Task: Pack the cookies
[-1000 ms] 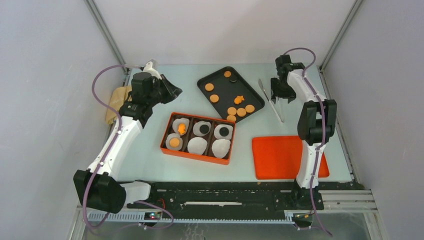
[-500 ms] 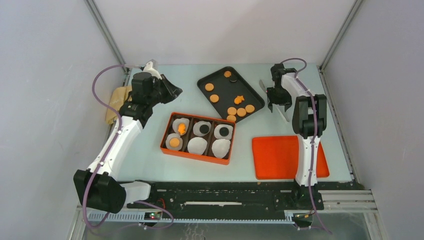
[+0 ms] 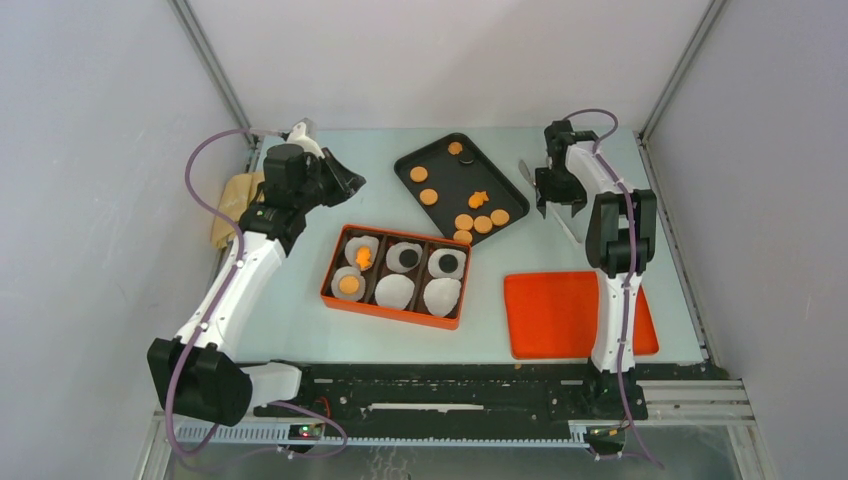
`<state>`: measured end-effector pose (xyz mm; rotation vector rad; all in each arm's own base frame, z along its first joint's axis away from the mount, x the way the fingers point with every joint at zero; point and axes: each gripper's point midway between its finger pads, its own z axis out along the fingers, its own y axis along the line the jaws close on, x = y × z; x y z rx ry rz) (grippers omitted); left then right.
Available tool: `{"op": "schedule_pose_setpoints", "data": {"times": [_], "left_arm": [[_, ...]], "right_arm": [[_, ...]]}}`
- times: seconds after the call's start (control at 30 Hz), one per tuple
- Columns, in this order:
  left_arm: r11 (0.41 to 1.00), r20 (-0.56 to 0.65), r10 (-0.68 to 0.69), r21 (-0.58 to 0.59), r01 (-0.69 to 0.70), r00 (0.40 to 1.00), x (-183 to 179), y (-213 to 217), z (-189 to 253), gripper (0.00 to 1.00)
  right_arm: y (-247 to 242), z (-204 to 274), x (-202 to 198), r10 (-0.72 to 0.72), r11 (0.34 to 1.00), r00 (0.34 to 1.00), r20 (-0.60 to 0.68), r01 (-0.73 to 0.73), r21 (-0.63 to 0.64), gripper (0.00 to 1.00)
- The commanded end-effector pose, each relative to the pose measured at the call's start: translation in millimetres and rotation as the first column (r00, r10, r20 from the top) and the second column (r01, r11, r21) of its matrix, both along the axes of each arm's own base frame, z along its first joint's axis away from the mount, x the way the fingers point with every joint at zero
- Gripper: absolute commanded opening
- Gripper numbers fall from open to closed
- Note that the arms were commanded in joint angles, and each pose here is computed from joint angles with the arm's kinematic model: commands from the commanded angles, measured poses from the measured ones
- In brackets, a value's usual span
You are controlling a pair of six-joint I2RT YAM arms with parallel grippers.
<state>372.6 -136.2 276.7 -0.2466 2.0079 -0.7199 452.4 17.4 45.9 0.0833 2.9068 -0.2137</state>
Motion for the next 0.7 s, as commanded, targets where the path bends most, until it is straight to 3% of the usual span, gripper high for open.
{"op": "schedule_pose_setpoints", "data": {"times": [0.0, 0.3, 0.57, 0.67], "left_arm": [[0.999, 0.044, -0.018, -0.029, 0.02, 0.999, 4, -7, 15, 0.11], [0.999, 0.036, -0.021, -0.032, 0.022, 0.999, 3, -7, 12, 0.11], [0.999, 0.031, -0.023, -0.036, 0.024, 0.999, 3, -8, 11, 0.11], [0.999, 0.028, -0.025, -0.04, 0.026, 0.999, 4, -9, 11, 0.11]], "right_arm": [[-9, 27, 10, -0.019, 1.0, 0.998, 0.052, 0.021, -0.022, 0.76], [-16, 2, 9, -0.039, 0.999, 0.999, -0.029, 0.039, -0.012, 0.79], [1, -24, 3, -0.027, 0.993, 0.993, -0.112, 0.04, 0.115, 0.78], [6, -32, 0, -0.028, 0.989, 0.99, -0.139, 0.048, 0.143, 0.67]]}}
